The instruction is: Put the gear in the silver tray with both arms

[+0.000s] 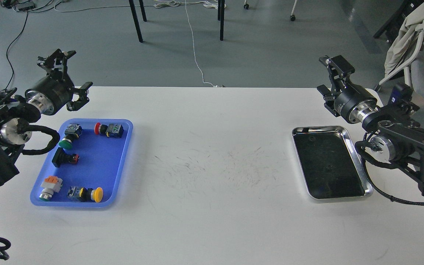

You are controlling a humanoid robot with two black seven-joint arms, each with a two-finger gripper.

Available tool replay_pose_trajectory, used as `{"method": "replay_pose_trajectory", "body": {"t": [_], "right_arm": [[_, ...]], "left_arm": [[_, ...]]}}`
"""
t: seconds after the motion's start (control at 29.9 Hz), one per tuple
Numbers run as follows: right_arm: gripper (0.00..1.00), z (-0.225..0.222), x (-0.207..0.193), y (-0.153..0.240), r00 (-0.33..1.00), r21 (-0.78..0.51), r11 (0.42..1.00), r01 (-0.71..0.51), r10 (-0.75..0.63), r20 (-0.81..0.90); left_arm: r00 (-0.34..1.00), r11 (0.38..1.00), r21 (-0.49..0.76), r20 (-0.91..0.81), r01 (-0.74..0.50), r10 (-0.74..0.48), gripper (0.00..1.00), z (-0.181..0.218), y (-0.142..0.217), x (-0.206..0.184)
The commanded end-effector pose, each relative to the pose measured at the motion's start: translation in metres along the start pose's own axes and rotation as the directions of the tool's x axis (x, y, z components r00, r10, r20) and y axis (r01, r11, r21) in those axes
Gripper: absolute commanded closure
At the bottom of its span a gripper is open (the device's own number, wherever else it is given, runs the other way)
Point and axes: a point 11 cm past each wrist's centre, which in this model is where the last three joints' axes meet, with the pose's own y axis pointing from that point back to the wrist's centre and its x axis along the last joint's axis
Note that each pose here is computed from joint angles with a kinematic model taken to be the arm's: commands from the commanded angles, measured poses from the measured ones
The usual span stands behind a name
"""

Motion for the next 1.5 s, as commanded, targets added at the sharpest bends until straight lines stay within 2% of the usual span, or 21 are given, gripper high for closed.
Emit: {"method": "replay_pose_trajectory", "body": {"t": [0.0, 0.1, 0.33, 0.6, 0.9, 0.97, 1.07, 1.17, 1.27, 1.47], "right_arm": [[0.01, -0.012, 0.002, -0.008, 0.980, 0.005, 0.998, -0.061, 0.059, 0.191], [0.01, -0.018, 0.009, -0.014, 0.918, 0.022, 0.991, -0.135, 0.116, 0.379], [0.01, -0.003, 0.000, -0.019, 0.837, 0.016, 0.982, -0.186, 0.150, 0.526], [0.01, 0.000, -0.004, -0.017, 0.840, 0.026, 0.988, -0.152, 0.115, 0.531], [0.01, -0.005, 0.012, -0.012, 0.849, 0.041, 0.984, -0.172, 0.127, 0.513], [0.01, -0.003, 0.011, -0.010, 0.857, 0.035, 0.989, -0.146, 0.108, 0.505], [0.01, -0.007, 0.001, -0.010, 0.846, 0.069, 0.996, -0.053, 0.008, 0.534], [0.01, -0.009, -0.002, -0.012, 0.833, 0.079, 0.996, -0.029, -0.020, 0.553], [0.01, -0.011, 0.002, -0.013, 0.824, 0.087, 0.995, -0.047, -0.010, 0.567], [0.01, 0.000, -0.007, -0.017, 0.784, 0.082, 0.994, -0.078, 0.010, 0.620]], "left_arm": [[1.000, 1.000, 0.003, -0.004, 0.006, -0.006, 0.01, -0.001, -0.002, -0.003], [1.000, 1.000, 0.002, -0.008, 0.009, -0.009, 0.01, -0.001, -0.002, -0.004], [0.997, 0.999, -0.052, -0.073, 0.007, -0.011, 0.01, 0.011, -0.004, -0.006], [0.994, 0.998, 0.053, -0.108, 0.028, -0.022, 0.02, 0.004, -0.006, -0.011], [0.997, 0.995, 0.094, -0.072, 0.033, -0.026, 0.01, 0.009, -0.005, -0.009], [0.997, 0.994, 0.103, -0.072, 0.031, -0.023, 0.01, 0.005, -0.004, -0.009], [0.999, 0.989, 0.148, -0.036, 0.026, -0.021, 0.00, -0.004, -0.002, -0.007], [0.999, 0.992, 0.122, -0.045, 0.020, -0.014, 0.00, 0.010, 0.001, -0.001], [0.998, 0.986, 0.164, -0.056, 0.031, -0.022, 0.00, 0.007, 0.001, -0.004], [0.987, 0.996, 0.070, -0.158, 0.047, -0.036, 0.00, 0.024, -0.003, -0.010]]}}
